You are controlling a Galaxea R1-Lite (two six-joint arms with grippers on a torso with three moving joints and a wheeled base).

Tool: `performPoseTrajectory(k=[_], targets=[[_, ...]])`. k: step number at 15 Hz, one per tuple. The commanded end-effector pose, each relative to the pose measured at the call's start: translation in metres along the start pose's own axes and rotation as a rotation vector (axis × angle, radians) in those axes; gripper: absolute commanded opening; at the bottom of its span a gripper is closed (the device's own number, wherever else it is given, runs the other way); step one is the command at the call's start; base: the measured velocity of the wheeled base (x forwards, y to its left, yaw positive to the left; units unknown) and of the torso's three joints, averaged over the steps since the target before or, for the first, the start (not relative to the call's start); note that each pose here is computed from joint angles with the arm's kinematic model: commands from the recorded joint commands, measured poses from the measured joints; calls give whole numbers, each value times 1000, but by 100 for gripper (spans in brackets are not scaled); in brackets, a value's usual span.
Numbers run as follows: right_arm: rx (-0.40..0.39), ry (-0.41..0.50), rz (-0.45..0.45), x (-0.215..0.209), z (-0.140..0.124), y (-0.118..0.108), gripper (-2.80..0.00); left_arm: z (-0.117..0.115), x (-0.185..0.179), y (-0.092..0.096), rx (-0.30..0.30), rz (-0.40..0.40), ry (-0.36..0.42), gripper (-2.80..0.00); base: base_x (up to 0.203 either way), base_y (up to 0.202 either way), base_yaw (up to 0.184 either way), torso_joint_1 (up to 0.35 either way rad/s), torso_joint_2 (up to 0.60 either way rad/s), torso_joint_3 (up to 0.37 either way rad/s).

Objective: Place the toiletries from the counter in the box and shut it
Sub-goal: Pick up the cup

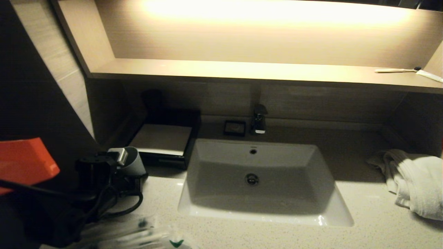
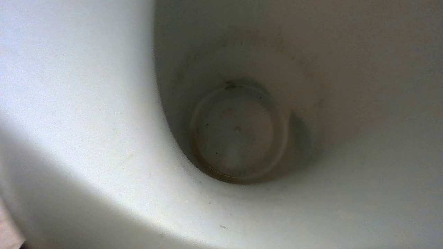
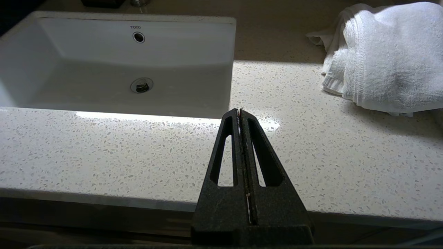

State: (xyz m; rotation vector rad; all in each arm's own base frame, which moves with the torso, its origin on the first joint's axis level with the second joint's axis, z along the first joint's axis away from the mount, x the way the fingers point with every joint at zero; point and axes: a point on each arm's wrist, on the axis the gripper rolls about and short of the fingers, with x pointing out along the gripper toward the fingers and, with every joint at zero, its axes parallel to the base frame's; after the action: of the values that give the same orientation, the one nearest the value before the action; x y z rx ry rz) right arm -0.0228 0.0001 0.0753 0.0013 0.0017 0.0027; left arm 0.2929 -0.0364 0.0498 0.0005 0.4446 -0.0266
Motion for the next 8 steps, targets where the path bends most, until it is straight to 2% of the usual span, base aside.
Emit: performPoseTrajectory(k=[1, 6, 8], targets=[[0, 0, 0, 0, 0, 0, -280, 12, -13, 3, -9, 6, -51, -280, 0, 0, 0, 0, 0, 0], [0, 0, 0, 0, 0, 0, -280, 39, -47, 5, -15, 3, -118, -280, 0, 0, 0, 0, 0, 0], [0, 0, 0, 0, 0, 0, -280, 49, -62, 5, -12, 2, -90, -280, 0, 0, 0, 0, 0, 0]])
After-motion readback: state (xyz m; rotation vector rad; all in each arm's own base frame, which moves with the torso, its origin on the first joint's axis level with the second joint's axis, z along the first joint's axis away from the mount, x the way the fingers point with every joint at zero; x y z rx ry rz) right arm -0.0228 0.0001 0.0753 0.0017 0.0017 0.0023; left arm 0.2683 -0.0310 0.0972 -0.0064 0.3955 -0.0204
